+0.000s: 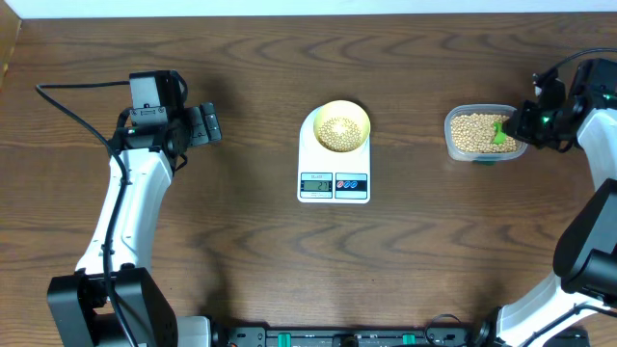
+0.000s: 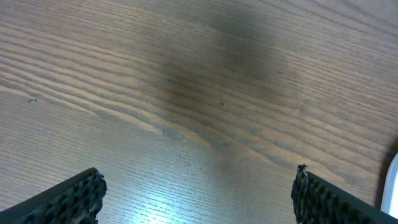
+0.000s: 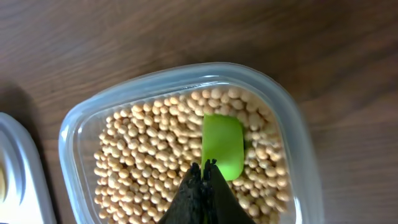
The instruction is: Scoop item into bowl and weigh 50g on scale
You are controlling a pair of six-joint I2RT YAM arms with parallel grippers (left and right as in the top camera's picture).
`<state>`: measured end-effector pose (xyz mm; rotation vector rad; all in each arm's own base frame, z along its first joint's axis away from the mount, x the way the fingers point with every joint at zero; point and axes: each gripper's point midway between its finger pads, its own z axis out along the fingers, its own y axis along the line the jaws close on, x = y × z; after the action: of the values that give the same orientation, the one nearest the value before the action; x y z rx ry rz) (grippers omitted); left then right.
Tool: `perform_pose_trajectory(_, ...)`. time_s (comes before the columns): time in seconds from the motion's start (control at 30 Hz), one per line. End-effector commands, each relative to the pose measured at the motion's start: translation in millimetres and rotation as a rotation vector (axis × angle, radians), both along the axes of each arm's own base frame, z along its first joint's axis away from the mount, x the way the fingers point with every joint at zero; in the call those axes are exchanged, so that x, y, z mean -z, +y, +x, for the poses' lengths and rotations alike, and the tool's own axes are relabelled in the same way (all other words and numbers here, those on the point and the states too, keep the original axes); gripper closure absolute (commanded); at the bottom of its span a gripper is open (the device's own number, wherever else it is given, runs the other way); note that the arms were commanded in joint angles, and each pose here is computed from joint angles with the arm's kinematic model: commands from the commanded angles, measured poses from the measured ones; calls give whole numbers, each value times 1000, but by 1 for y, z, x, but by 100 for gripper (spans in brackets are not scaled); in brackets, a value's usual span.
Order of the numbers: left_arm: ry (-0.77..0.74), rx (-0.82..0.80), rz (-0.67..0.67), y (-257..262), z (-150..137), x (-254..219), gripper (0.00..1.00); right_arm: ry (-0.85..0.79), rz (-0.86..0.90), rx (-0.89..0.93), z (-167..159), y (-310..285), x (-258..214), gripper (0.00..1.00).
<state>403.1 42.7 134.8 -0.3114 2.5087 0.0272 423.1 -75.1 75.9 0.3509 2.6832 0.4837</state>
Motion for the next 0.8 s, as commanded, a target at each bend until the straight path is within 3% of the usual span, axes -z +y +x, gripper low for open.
perform_pose_trajectory(0.0,15,-17,7,3,0,5,2,58,63,-8,-5,10,25,99)
perform_pose_trajectory(0.37,15,-17,7,3,0,5,2,76,232,-35,-5,29,43,99)
perform_pose_trajectory(0.43,15,-17,7,3,0,5,2,73,231,-28,-4,26,42,94)
perform_pose_trajectory(0.77,15,-17,7,3,0,5,2,26,313,-7,-2,18,32,99)
